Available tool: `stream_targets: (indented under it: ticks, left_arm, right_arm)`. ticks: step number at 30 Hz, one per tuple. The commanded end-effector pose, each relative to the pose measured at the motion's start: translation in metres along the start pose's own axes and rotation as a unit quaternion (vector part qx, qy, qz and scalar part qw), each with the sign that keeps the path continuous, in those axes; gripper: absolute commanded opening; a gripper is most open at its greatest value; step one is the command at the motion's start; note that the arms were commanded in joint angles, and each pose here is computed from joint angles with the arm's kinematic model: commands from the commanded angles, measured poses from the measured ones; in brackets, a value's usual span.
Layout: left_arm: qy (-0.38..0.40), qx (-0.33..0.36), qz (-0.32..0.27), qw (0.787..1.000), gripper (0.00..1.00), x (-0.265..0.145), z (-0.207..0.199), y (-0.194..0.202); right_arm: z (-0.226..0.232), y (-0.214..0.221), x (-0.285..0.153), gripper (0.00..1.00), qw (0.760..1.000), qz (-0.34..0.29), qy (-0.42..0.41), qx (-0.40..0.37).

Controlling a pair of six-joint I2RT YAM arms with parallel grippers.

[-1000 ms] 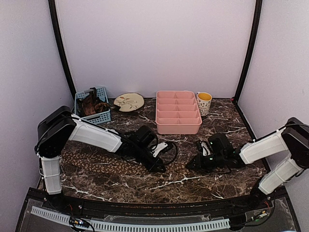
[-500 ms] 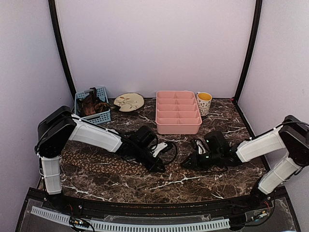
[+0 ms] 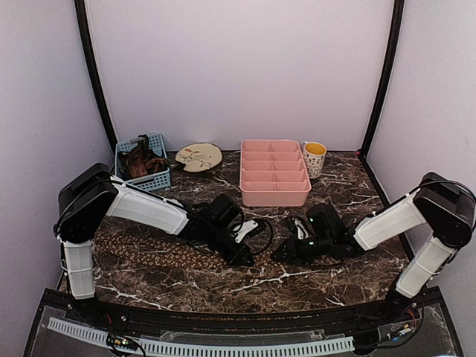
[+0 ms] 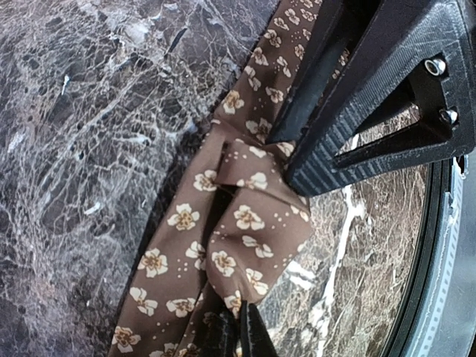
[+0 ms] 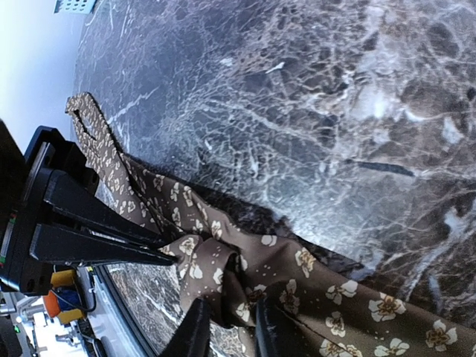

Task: Roll the ties
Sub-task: Tie the tie at the center of the board.

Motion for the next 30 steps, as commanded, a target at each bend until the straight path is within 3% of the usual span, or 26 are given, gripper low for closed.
stream_targets:
  ticks: [1,3,14,27,30]
  left_arm:
    - [-0.002,0.010,0.010,1.000,0.00,0.002,-0.002,0.000]
    - [-0.002,0.010,0.010,1.000,0.00,0.002,-0.002,0.000]
    - [-0.016,0.012,0.016,1.000,0.00,0.001,0.000,0.003]
    - [-0.031,0.067,-0.055,0.996,0.54,-0.041,-0.018,-0.015]
    - [-0.055,0.102,-0.059,0.991,0.60,-0.054,-0.020,-0.012]
  right_arm:
    - [0.008,0.000,0.003,0.15,1.000,0.001,-0.019,-0.003]
    - [0.007,0.000,0.002,0.09,1.000,0.000,-0.016,0.000]
    - [0.008,0.000,-0.014,0.00,0.999,-0.023,0.024,-0.013]
    - [-0.004,0.001,-0.025,0.00,0.997,-0.026,0.077,-0.016]
    - [-0.006,0.000,-0.033,0.00,0.996,-0.037,0.085,-0.013]
Point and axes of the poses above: each gripper's point midway between its finger pads, its own x axis out along the fingers, its own z axis along the line the jaws close on, y = z × x, the point moved 10 cm from there along -x, back along the fingers, and after that the axes turned 4 degrees about x, right-handed, at the moved point
